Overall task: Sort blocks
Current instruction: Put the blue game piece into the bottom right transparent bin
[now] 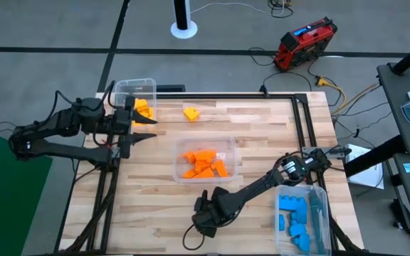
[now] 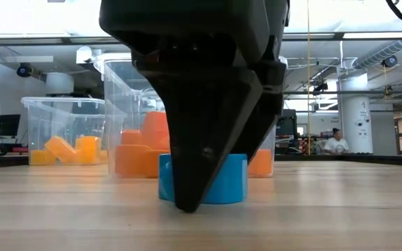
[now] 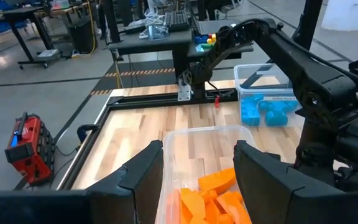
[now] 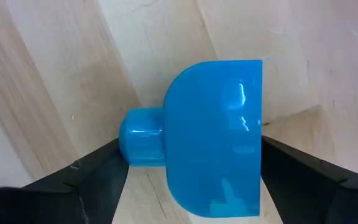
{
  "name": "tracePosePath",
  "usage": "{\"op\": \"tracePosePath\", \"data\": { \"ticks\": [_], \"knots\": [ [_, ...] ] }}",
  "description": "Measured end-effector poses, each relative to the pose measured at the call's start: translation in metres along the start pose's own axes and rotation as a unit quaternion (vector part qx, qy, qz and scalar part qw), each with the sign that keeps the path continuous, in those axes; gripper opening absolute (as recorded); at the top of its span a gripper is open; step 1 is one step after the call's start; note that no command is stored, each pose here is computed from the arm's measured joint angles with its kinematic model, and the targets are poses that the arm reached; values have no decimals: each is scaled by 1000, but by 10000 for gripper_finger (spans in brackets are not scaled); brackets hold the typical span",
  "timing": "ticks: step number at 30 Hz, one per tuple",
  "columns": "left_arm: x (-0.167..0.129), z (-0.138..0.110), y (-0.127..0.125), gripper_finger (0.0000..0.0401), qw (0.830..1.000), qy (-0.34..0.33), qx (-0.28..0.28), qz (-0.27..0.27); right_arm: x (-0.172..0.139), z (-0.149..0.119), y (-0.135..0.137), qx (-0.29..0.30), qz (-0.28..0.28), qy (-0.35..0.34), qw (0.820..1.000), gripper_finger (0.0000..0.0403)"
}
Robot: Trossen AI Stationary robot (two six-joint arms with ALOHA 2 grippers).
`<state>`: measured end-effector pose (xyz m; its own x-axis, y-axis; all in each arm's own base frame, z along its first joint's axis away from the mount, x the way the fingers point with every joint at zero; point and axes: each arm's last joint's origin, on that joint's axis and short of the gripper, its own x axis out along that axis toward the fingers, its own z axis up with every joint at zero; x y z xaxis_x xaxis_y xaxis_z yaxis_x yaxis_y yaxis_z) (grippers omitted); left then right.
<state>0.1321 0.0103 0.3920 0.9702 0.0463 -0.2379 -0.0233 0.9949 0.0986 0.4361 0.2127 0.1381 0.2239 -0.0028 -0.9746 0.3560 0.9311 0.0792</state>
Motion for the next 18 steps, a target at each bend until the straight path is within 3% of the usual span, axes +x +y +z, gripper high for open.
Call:
{"op": "tracePosePath", "data": {
  "ticks": [7,18],
  "knots": [
    [6,-1,0,173,1000,9,-8,-1,2,-2,-1,-6,-1,1,1000,281],
    [12,-2,0,173,1000,20,-9,-2,-12,1,13,-49,50,2,998,131]
  ]
}}
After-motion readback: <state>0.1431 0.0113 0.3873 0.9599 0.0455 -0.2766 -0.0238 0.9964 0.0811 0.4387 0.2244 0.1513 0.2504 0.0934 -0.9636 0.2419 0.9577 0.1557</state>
